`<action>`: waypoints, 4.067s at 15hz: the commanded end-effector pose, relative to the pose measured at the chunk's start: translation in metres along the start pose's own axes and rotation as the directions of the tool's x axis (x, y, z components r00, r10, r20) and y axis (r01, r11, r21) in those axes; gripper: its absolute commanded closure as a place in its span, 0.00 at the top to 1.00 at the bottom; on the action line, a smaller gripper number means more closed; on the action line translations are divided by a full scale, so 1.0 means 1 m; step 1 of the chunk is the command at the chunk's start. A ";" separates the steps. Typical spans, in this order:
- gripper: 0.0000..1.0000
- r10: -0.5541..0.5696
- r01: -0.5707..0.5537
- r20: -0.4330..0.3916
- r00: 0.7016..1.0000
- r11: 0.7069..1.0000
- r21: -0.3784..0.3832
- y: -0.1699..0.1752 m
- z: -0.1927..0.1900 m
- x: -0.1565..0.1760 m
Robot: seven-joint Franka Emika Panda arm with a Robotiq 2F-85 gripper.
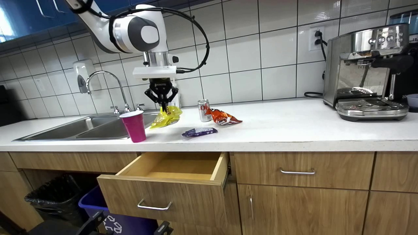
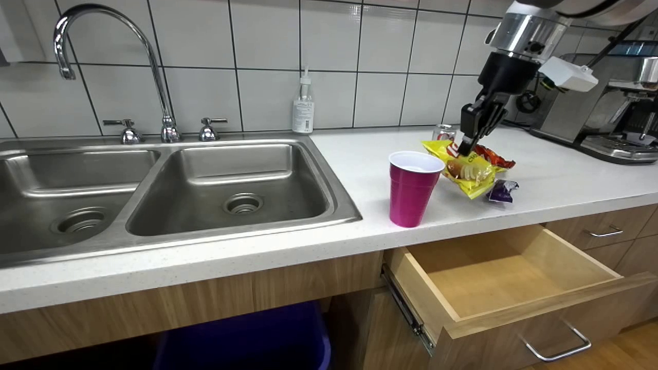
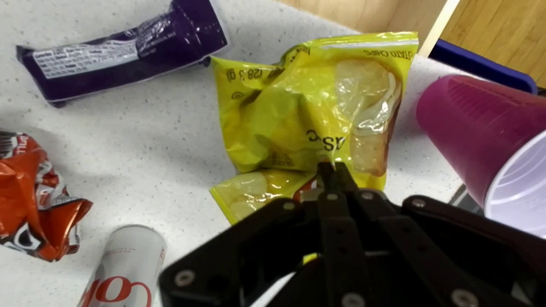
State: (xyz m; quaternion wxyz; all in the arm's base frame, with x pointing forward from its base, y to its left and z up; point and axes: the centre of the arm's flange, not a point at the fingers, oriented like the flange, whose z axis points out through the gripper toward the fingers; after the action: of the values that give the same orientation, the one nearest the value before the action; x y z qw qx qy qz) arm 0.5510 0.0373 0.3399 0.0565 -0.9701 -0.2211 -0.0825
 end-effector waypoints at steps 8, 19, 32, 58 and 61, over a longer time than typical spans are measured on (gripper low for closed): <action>0.00 0.044 -0.045 0.047 0.998 0.999 0.011 0.003 0.003 -0.059; 0.00 0.020 -0.022 0.086 0.996 1.000 0.016 -0.032 0.008 -0.102; 0.00 -0.126 0.132 0.208 0.970 0.991 -0.013 -0.023 0.026 -0.135; 0.00 -0.791 0.803 0.277 0.546 0.588 0.097 -0.044 0.106 -0.102; 0.00 -0.812 0.828 0.271 0.517 0.554 0.082 -0.044 0.114 -0.098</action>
State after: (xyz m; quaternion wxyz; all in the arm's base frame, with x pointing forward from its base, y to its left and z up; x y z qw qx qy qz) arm 0.4473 0.0503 0.2205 -0.0376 -0.7736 -0.6312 0.0422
